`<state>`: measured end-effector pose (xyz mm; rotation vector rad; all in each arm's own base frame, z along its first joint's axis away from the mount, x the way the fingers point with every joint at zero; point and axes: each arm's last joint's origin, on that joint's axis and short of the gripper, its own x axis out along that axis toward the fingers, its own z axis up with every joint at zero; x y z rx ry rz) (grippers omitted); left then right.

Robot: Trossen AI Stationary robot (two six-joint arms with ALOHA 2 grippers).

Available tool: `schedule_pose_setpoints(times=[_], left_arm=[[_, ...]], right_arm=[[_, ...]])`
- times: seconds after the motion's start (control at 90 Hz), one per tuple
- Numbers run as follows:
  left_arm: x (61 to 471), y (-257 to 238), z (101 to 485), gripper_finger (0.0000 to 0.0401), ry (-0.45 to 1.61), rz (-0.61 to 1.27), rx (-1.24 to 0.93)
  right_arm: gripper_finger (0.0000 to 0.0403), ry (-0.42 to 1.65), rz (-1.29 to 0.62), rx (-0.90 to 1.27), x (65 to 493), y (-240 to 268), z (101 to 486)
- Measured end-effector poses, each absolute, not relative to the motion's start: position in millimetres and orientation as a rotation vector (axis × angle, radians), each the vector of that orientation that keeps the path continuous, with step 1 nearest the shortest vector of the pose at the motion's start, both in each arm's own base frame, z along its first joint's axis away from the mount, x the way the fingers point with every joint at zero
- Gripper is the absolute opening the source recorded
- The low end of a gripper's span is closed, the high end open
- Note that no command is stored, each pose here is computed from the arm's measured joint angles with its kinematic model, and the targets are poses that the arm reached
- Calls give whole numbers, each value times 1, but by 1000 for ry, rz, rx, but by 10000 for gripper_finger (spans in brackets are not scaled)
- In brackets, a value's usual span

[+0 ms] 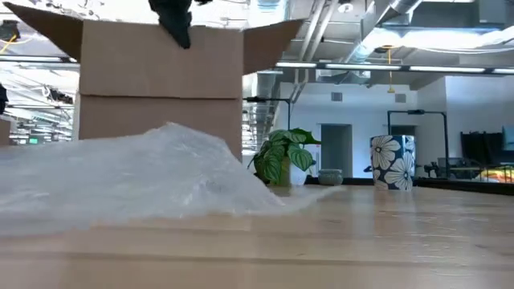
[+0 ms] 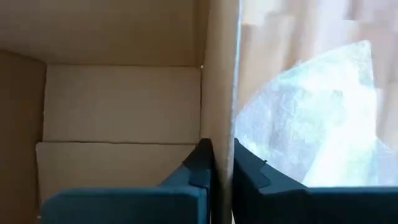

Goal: Wrap mug
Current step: Put the wrapped green mug into the box

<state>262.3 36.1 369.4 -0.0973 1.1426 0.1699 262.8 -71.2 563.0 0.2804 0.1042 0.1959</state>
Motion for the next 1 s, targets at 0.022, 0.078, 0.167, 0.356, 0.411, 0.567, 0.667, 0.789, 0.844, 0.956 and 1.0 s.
schedule_pose_setpoints(times=[0.022,0.078,0.167,0.356,0.411,0.567,0.667,0.789,0.844,0.956,1.0], left_arm=[[266,31,369,5,1127,157,-93],[272,19,369,5,1093,129,-87],[284,2,366,5,1064,87,-70],[300,-30,357,10,1038,30,-55],[302,-38,357,11,1028,18,-54],[304,-54,356,31,1000,-16,-70],[303,-59,360,61,981,-60,-132],[302,-61,371,105,962,-111,-194],[301,-61,377,122,952,-118,-205],[298,-61,397,145,896,-127,-212],[296,-60,406,149,872,-131,-214]], right_arm=[[22,94,194,285,266,-72,563],[22,84,182,288,275,-75,563],[22,64,148,289,292,-82,558],[22,55,64,335,328,-104,540],[22,76,33,345,337,-112,531],[22,148,-42,378,366,-134,502],[22,192,-58,396,383,-145,482],[22,261,-71,402,402,-154,457],[22,295,-76,408,409,-157,447],[22,374,-81,415,421,-161,426],[22,412,-81,413,423,-160,419]])
